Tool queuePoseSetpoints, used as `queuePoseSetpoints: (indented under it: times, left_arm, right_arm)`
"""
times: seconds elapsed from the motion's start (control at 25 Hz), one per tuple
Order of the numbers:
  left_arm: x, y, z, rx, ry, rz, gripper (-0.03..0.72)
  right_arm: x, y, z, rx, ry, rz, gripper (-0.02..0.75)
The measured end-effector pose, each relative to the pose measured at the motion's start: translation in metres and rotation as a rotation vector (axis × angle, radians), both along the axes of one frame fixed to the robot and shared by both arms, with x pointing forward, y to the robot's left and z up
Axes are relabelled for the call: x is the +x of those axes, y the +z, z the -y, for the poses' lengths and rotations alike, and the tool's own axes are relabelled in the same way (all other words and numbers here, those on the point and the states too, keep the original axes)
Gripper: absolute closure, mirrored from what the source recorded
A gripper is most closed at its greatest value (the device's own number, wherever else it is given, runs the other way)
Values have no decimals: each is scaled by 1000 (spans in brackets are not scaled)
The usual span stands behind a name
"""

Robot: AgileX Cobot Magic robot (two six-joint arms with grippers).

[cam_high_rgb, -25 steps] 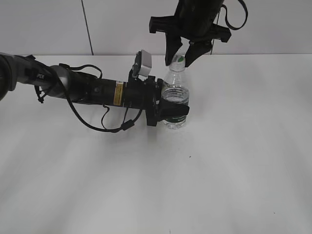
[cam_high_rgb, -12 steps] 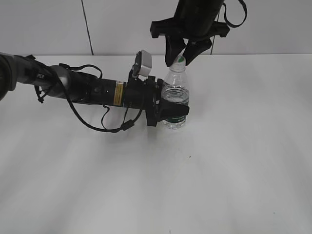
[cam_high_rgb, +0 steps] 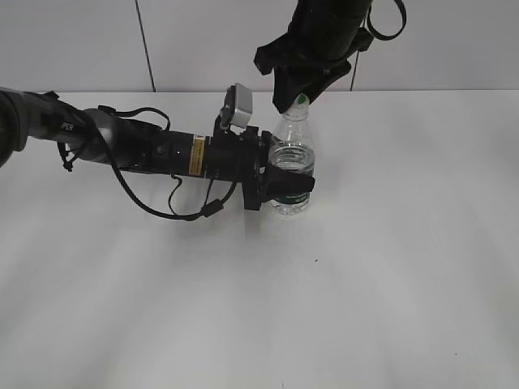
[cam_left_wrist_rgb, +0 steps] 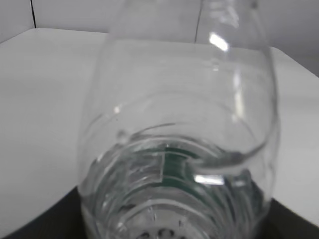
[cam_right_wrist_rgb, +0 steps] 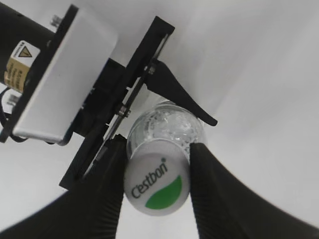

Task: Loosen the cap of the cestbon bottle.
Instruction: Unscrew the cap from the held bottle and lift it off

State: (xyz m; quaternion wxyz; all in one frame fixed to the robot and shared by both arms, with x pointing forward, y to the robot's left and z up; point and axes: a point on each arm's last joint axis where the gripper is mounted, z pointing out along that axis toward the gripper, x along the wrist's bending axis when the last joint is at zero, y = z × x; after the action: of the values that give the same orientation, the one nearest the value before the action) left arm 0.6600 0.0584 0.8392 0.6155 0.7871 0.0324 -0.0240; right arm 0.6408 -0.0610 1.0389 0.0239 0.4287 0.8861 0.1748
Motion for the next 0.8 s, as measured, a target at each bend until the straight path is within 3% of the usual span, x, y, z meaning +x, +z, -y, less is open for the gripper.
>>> queuePoseSetpoints:
  times: [0.8]
  left_arm:
    - [0,0,0,-2,-3,1,282]
  right_arm:
    - [0,1,-1,-106,547,168,438]
